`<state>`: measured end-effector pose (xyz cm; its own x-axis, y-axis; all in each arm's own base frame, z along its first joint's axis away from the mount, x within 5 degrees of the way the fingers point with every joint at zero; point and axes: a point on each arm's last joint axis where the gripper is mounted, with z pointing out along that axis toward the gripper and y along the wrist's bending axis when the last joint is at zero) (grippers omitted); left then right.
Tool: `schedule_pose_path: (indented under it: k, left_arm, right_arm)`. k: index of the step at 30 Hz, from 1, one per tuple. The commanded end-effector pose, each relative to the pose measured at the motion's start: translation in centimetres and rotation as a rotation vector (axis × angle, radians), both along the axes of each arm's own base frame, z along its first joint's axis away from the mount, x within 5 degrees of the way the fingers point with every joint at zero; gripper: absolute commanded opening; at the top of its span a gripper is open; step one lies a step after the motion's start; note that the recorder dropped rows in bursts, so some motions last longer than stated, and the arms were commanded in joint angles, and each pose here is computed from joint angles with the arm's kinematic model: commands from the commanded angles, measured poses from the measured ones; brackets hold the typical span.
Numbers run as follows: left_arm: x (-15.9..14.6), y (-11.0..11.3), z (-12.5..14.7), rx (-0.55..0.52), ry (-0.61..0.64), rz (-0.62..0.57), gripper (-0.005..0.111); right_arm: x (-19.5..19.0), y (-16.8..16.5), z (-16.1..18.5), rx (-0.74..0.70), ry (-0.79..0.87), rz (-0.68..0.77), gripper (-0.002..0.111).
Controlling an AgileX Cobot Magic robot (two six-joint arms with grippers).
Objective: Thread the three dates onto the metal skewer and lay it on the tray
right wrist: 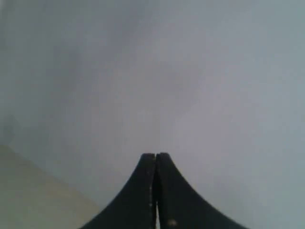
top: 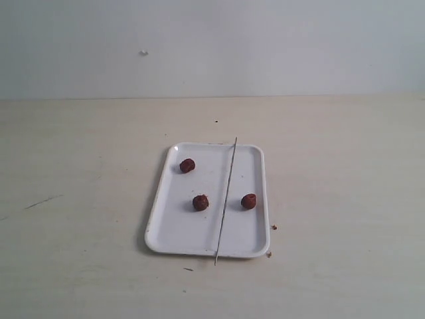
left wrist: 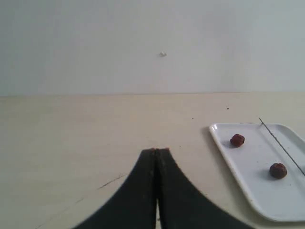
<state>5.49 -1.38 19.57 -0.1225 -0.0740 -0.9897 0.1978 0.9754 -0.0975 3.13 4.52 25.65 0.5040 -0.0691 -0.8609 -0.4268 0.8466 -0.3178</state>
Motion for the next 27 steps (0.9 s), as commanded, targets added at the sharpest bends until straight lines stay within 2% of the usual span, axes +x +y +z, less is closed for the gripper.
schedule_pose_path:
  k: [1, 5, 8, 12, 13, 16, 19, 22, 24, 27]
  left_arm:
    - [0.0, 0.0, 0.0, 0.001, -0.004, 0.002, 0.0]
    - [0.0, 0.0, 0.0, 0.001, -0.004, 0.002, 0.0]
    - [0.0, 0.0, 0.0, 0.001, -0.004, 0.002, 0.0]
    - [0.0, 0.0, 0.0, 0.001, -0.004, 0.002, 0.0]
    - [0.0, 0.0, 0.0, 0.001, -0.004, 0.002, 0.0]
    - [0.0, 0.0, 0.0, 0.001, -0.004, 0.002, 0.0]
    - [0.0, 0.0, 0.0, 0.001, -0.004, 0.002, 0.0]
    - [0.0, 0.0, 0.0, 0.001, -0.004, 0.002, 0.0]
    - [0.0, 0.0, 0.0, 0.001, -0.004, 0.002, 0.0]
    - [0.0, 0.0, 0.0, 0.001, -0.004, 0.002, 0.0]
  right_arm:
    - [0.1, -0.8, 0.6, 0.846, 0.448, 0.379, 0.0]
    - [0.5, -1.5, 0.5, 1.184, 0.604, 0.472, 0.0]
    - [0.6, -2.0, 0.7, 1.295, 0.594, 0.498, 0.0]
    - [1.7, -3.5, -0.8, 1.468, 0.656, 0.274, 0.0]
    - [1.8, -3.6, -1.1, 1.459, 0.666, 0.225, 0.0]
    - [2.0, -3.6, -1.2, 1.291, 0.628, 0.119, 0.0]
    - [3.0, -3.8, 0.0, 1.112, 0.633, -0.063, 0.0]
    - [5.2, -4.1, 3.7, 0.834, 0.639, -0.273, 0.0]
    - [8.1, -4.4, 6.7, 0.669, 0.701, -0.426, 0.0]
    - [13.1, -4.7, 10.3, 0.34, 0.79, -0.614, 0.0]
